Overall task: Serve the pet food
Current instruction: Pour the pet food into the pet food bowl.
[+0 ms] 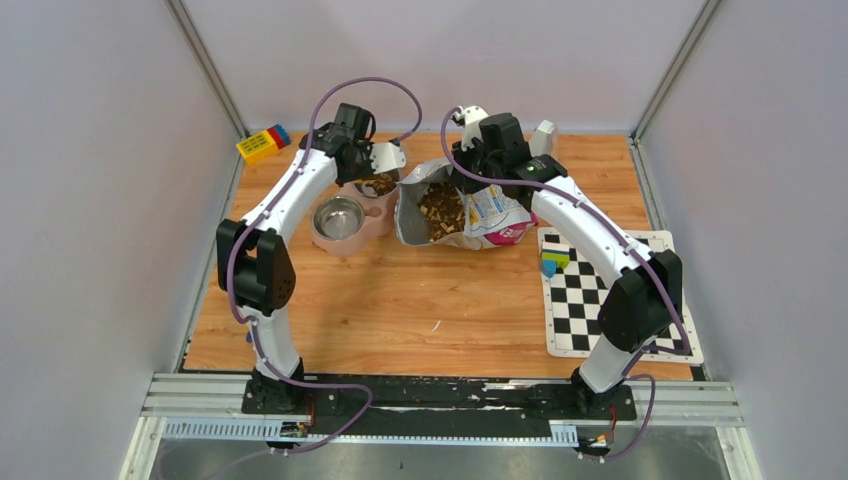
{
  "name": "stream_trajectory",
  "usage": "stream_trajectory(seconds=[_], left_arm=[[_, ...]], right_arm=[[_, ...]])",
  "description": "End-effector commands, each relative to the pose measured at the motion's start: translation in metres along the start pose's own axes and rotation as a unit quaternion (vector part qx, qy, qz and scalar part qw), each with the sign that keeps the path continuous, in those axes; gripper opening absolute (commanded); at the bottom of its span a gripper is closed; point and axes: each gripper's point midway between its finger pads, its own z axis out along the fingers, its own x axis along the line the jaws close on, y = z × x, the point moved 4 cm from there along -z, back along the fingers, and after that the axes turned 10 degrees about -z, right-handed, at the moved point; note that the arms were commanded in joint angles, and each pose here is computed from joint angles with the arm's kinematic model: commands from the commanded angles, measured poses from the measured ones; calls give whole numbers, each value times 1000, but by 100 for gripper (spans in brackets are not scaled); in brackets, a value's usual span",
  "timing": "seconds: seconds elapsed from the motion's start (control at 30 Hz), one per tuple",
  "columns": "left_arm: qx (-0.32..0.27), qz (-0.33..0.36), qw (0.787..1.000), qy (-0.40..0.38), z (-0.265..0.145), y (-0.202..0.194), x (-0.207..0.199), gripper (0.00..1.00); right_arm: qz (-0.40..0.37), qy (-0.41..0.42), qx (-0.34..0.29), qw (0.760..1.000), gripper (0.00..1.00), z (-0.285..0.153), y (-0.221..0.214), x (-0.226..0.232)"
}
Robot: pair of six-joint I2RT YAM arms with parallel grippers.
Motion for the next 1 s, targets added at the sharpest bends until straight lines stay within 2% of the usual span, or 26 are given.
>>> stream_trajectory(seconds=[0.0,0.37,0.67,0.8,0.97], left_arm=[[5,48,999,-7,-9,6,10,0],[58,109,992,-5,-1,5,18,0],[50,113,992,17,-7,11,25,0],[37,82,996,24,-15,13,26,0],[-30,-37,999,26,-39,13,31,0]], right_arm=[[-4,-16,-31,999,0,-21,16,-8],[-5,-15,-31,999,0,-23,15,-7],[-6,-14,-30,999,0,-22,15,-7],[-5,-17,-30,999,0,-23,14,-8],[-5,-17,-30,999,0,-23,13,-8]])
